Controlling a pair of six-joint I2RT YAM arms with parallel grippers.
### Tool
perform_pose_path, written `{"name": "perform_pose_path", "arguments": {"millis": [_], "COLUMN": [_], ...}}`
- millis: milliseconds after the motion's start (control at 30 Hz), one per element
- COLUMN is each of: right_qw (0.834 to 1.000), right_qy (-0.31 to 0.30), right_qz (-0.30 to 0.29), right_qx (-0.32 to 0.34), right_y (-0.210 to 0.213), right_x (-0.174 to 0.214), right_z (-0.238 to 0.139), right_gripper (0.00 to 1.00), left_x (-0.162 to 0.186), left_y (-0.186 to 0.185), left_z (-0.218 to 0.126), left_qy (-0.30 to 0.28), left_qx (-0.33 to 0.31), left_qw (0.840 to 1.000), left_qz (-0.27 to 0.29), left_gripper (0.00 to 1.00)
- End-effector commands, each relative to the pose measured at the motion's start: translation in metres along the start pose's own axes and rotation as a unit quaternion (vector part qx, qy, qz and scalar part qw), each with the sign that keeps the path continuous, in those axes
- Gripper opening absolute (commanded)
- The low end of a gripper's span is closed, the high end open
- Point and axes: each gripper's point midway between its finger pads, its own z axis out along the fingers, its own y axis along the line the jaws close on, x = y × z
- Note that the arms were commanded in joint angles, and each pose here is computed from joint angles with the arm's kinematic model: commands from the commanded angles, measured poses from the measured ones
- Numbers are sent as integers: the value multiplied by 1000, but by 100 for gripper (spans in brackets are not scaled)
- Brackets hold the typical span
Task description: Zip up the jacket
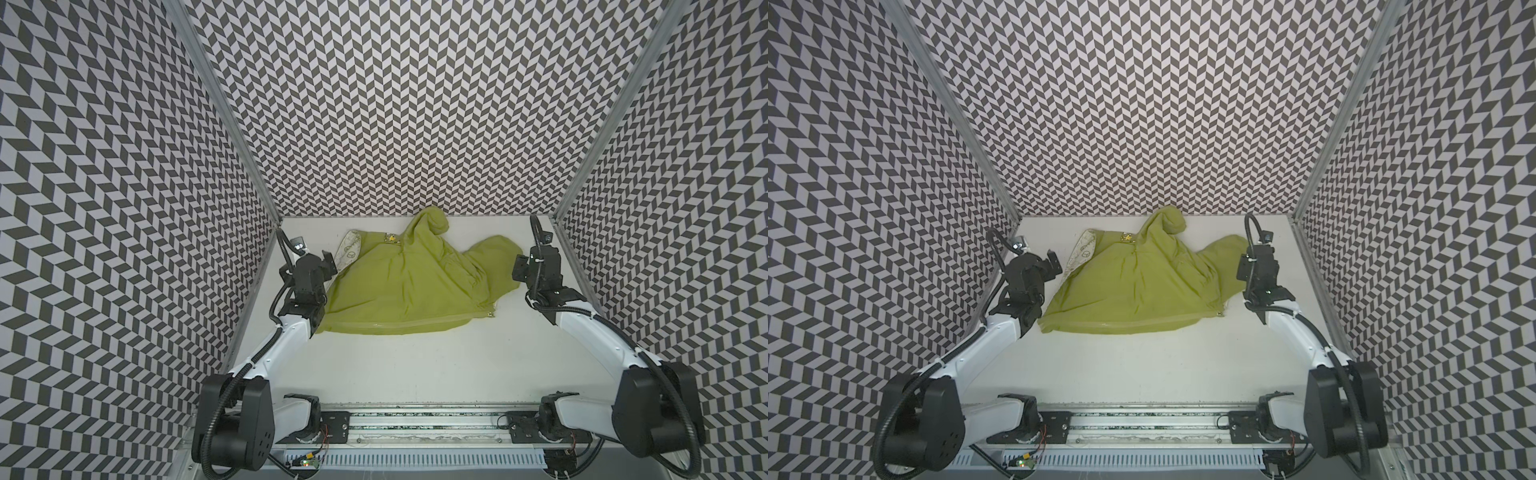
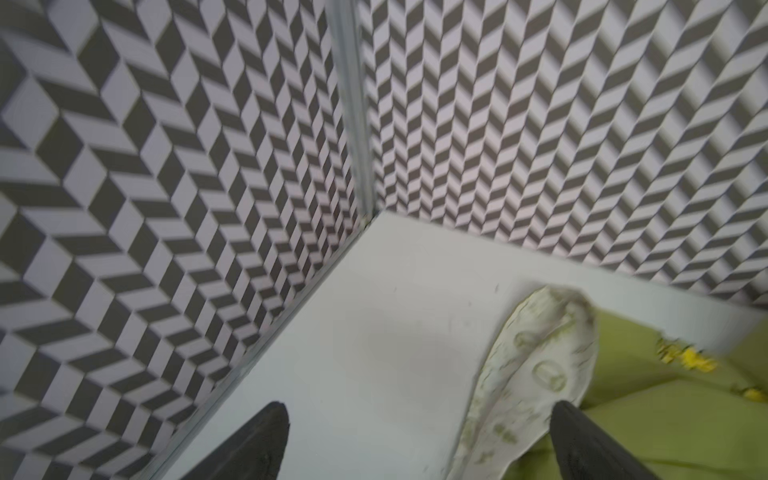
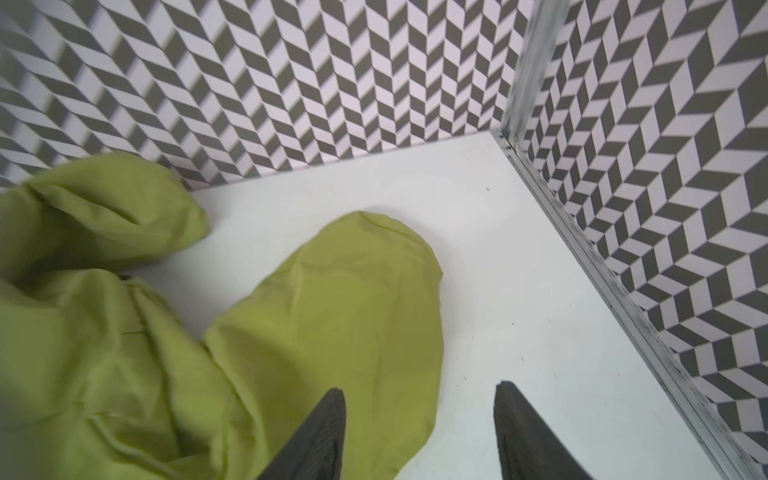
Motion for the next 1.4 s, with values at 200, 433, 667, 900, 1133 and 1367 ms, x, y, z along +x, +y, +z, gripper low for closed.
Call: {"name": "perform_pose_path", "arguments": {"millis": [200, 433, 667, 900, 1133, 1367], "right_qw": [997, 998, 990, 991, 994, 992], "right_qy": [40, -22, -97, -87, -64, -94], "right_qz": [-61, -54, -54, -62, -60, -57], "right_qx": [11, -33, -86, -82, -63, -68], "right_y": [-1, 5, 8, 10, 11, 13], "right_x": [48, 63, 82, 80, 74, 66], "right_z": [42, 36, 15, 19, 27, 26], "right_gripper": [61, 63, 65, 77, 100, 100], "left_x": [54, 65, 73, 71, 70, 71], "left_y": [34, 2, -3, -3, -3, -3], "left_z": [30, 51, 37, 43, 42, 41], "left_qy": [25, 36, -5, -9, -9, -10], "left_qx": [-38, 34, 76, 65, 64, 58], "left_qw": [999, 999, 997, 998, 998, 998], "left_qz": [-6, 2, -3, 0, 1, 6], "left_gripper": [100, 100, 100, 100, 100, 100]}}
